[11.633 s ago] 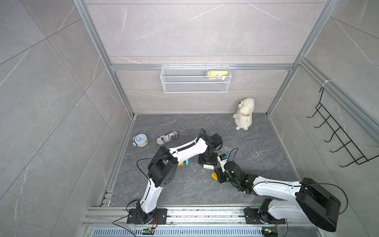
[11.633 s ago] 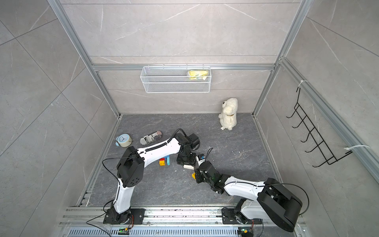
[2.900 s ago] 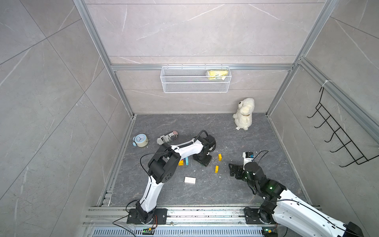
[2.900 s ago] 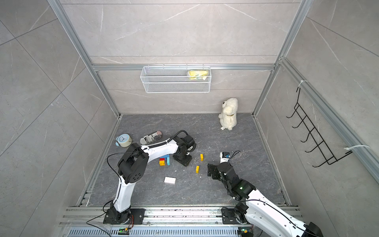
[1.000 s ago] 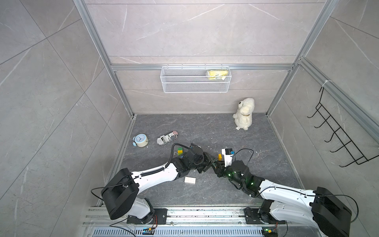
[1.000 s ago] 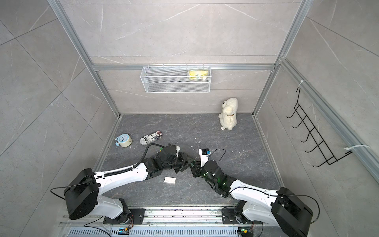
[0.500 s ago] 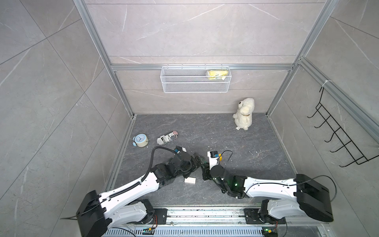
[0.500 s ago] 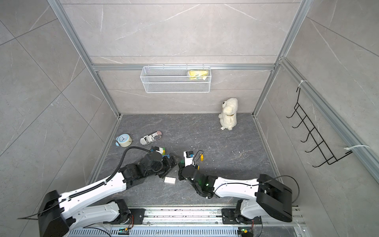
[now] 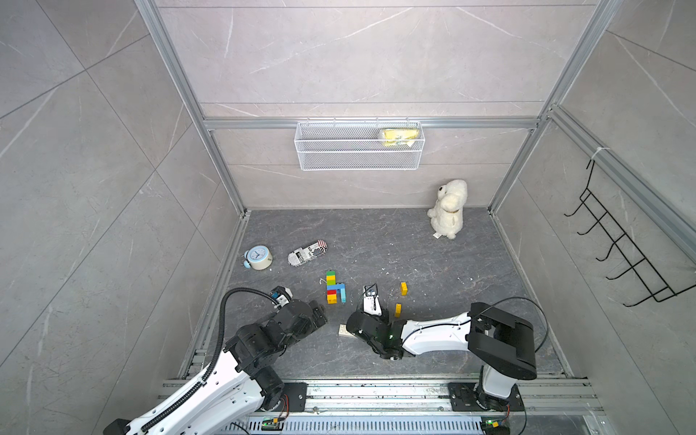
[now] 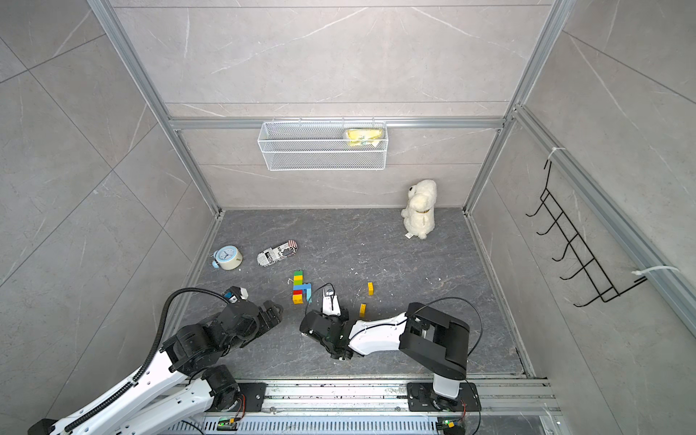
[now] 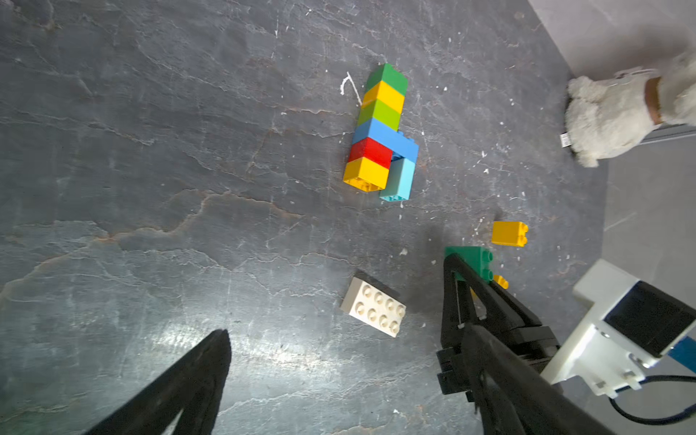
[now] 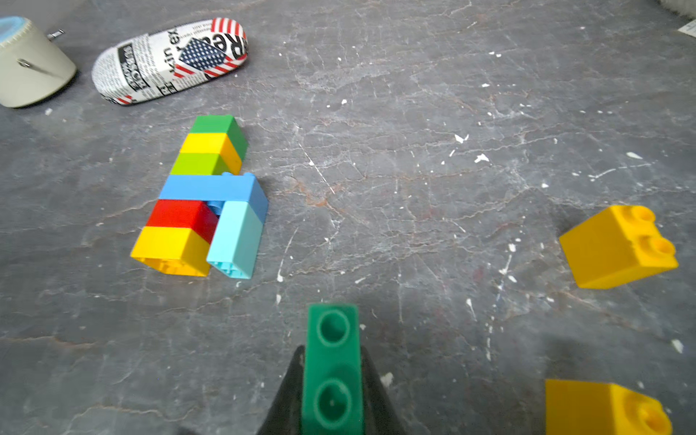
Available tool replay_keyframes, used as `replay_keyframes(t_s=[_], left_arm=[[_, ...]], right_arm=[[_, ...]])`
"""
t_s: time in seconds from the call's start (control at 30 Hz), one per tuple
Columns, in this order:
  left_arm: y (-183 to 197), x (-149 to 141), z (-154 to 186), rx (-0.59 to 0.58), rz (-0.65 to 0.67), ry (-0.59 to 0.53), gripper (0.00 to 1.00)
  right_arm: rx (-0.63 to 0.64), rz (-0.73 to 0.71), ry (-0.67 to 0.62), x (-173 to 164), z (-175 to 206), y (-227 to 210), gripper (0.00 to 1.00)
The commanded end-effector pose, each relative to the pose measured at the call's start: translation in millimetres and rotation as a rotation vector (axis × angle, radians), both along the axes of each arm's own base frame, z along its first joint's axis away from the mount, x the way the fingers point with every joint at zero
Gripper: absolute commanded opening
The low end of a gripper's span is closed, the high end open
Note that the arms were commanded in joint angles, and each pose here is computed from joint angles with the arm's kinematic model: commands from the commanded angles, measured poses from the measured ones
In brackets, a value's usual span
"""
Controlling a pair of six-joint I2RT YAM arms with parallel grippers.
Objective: Assemble the letter h with lego
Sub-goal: Adjust the lego brick at the center of the board, then pick up the lego brick from the center of the board.
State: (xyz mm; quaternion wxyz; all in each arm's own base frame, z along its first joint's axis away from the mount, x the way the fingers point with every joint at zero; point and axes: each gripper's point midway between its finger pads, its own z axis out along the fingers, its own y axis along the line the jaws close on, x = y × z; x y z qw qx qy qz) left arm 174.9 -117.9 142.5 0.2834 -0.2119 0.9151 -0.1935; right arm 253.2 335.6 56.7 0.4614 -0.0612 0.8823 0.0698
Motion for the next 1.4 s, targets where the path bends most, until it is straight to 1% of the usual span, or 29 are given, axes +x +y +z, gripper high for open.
replay_keyframes(t_s=[0.0,0.1,0.2,0.33,0.37,0.43,0.5,0.57,0.63,0.77,0.83,0.97,1.1,1.27,1.37], left_arm=[[3.7,-2.5,-14.6,0.091,-0.054,0.033,0.99],[-4.6,-2.0,-25.4,0.094,-0.085,0.062,0.99],[-7.3,-2.8,-34.8,0.104,-0.096,0.090,1.00],[-10.5,-4.3,-42.8,0.088,-0.098,0.105,0.99],[-11.2,-4.5,-44.0,0.083,-0.098,0.106,0.99],[-12.9,-5.5,-47.1,0.071,-0.103,0.109,0.99],[-12.8,-6.2,-48.9,0.067,-0.100,0.111,1.00],[-12.5,-6.5,-50.1,0.065,-0.096,0.113,0.99],[-13.5,-6.7,-50.5,0.061,-0.100,0.116,0.99],[-16.3,-6.3,-49.8,0.058,-0.105,0.123,0.99],[-18.3,-5.5,-48.5,0.057,-0.110,0.125,0.99],[-21.5,-3.4,-44.6,0.059,-0.122,0.122,1.00],[-26.8,-1.6,-41.0,0.074,-0.156,0.128,0.99],[-44.6,-2.7,-44.6,0.093,-0.254,0.187,0.99],[-62.1,-6.2,-51.7,0.095,-0.324,0.257,0.99]], right_arm=[[-0.049,-0.046,0.027,-0.6,-17.1,-8.7,0.05],[-0.059,-0.055,0.058,-1.0,-31.8,-12.8,0.06],[-0.046,-0.060,0.064,-0.7,-38.7,-16.2,0.06],[-0.039,-0.053,0.088,-0.4,-48.5,-14.6,0.09],[-0.037,-0.054,0.091,-0.2,-49.9,-14.6,0.11],[-0.035,-0.059,0.096,-0.9,-52.7,-15.7,0.20],[-0.028,-0.055,0.097,-1.3,-52.4,-15.0,0.21],[-0.026,-0.054,0.096,-1.4,-51.1,-15.0,0.25],[-0.021,-0.054,0.095,-1.2,-48.8,-15.1,0.36],[-0.004,-0.048,0.096,-1.8,-41.7,-13.2,0.52],[0.008,-0.045,0.096,-1.7,-34.1,-11.9,0.62],[0.046,-0.006,0.095,-1.9,-6.3,-2.8,0.71],[0.109,0.023,0.098,-2.7,27.0,0.3,0.80],[0.177,0.071,0.130,-0.4,65.5,-4.3,0.84],[0.231,0.096,0.139,4.7,87.1,-24.8,0.85]])
